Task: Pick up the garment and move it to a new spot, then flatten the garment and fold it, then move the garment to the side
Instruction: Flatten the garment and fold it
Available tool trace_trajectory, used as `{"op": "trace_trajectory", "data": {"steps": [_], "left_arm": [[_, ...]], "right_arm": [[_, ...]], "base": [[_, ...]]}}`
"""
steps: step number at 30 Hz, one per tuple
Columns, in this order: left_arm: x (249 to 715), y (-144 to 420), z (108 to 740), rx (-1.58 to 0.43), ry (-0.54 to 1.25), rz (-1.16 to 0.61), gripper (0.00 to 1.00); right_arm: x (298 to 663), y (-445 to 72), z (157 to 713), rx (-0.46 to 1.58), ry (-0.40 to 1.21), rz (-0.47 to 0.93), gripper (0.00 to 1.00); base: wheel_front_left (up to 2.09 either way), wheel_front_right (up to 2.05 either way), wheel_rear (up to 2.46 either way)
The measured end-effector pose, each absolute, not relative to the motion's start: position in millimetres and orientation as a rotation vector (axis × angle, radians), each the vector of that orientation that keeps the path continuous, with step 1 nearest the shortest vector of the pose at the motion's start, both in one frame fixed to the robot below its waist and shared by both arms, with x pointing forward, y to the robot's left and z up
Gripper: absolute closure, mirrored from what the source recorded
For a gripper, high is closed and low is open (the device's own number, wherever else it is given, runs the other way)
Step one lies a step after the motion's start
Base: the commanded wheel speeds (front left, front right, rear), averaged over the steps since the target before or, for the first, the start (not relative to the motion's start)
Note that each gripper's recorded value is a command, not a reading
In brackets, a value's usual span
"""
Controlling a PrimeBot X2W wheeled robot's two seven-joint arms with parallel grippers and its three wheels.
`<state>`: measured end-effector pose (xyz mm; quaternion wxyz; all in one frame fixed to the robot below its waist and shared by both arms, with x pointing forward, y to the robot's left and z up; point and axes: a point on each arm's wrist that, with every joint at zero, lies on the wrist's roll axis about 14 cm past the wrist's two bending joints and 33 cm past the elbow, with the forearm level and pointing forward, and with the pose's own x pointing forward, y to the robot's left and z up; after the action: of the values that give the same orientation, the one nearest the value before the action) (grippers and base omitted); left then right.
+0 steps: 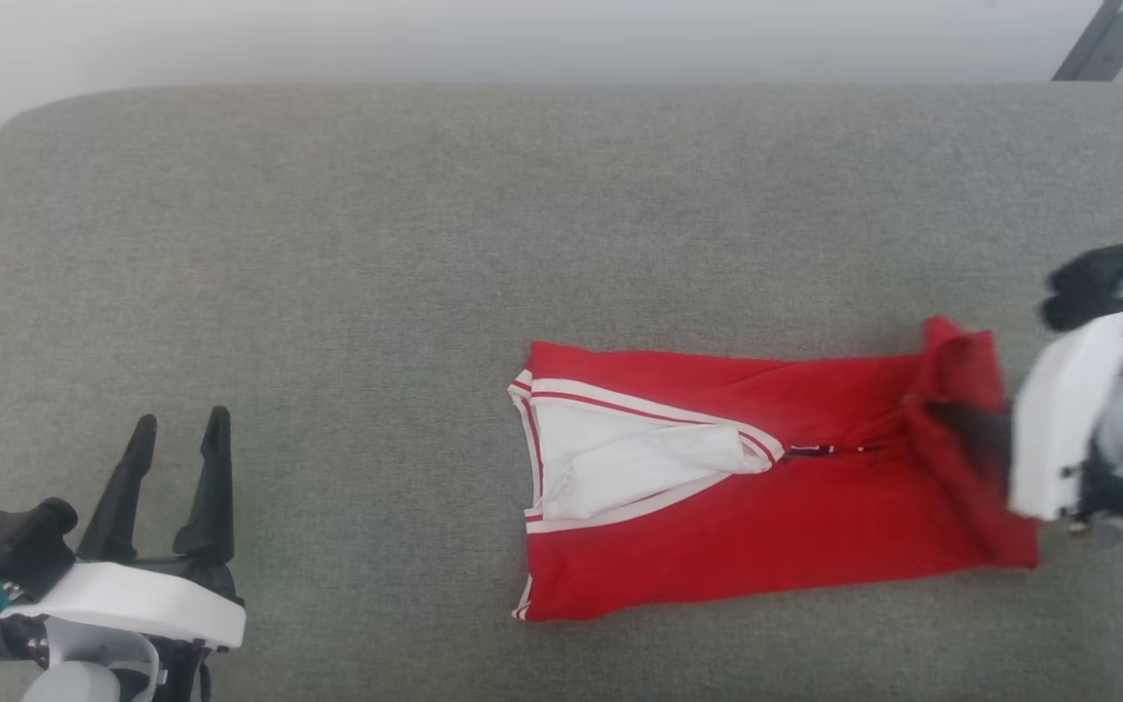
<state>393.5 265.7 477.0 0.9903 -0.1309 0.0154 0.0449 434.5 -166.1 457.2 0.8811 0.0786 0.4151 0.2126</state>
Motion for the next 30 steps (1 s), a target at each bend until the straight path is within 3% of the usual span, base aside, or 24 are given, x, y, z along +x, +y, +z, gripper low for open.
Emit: {"op": "trace_trajectory", "data": {"steps": [16, 23, 24, 25, 26, 27, 28, 30], "left_arm": [[374, 272, 484, -0.275, 0.011, 0.112, 0.00], [367, 278, 483, -0.284, 0.012, 0.138, 0.00], [366, 279, 482, -0.284, 0.013, 0.141, 0.00], [365, 280, 482, -0.285, 0.014, 0.145, 0.00], [364, 281, 481, -0.285, 0.015, 0.149, 0.00], [365, 282, 482, -0.285, 0.012, 0.152, 0.00], [366, 282, 483, -0.285, 0.008, 0.150, 0.00], [367, 282, 484, -0.286, 0.005, 0.148, 0.00]], "right_arm": [[417, -7, 467, 0.112, 0.828, 0.837, 1.00], [415, 27, 457, 0.069, 0.839, 0.905, 1.00], [415, 31, 457, 0.068, 0.839, 0.913, 0.92], [416, 33, 456, 0.069, 0.836, 0.917, 0.75], [416, 36, 456, 0.071, 0.834, 0.921, 0.68], [417, 40, 457, 0.072, 0.830, 0.927, 0.08], [418, 41, 457, 0.070, 0.825, 0.930, 0.00], [418, 43, 460, 0.075, 0.818, 0.936, 0.00]], "base": [[0.00, 0.00, 0.00], [0.00, 0.00, 0.00], [0.00, 0.00, 0.00], [0.00, 0.00, 0.00], [0.00, 0.00, 0.00], [0.00, 0.00, 0.00], [0.00, 0.00, 0.00], [0.00, 0.00, 0.00]]}}
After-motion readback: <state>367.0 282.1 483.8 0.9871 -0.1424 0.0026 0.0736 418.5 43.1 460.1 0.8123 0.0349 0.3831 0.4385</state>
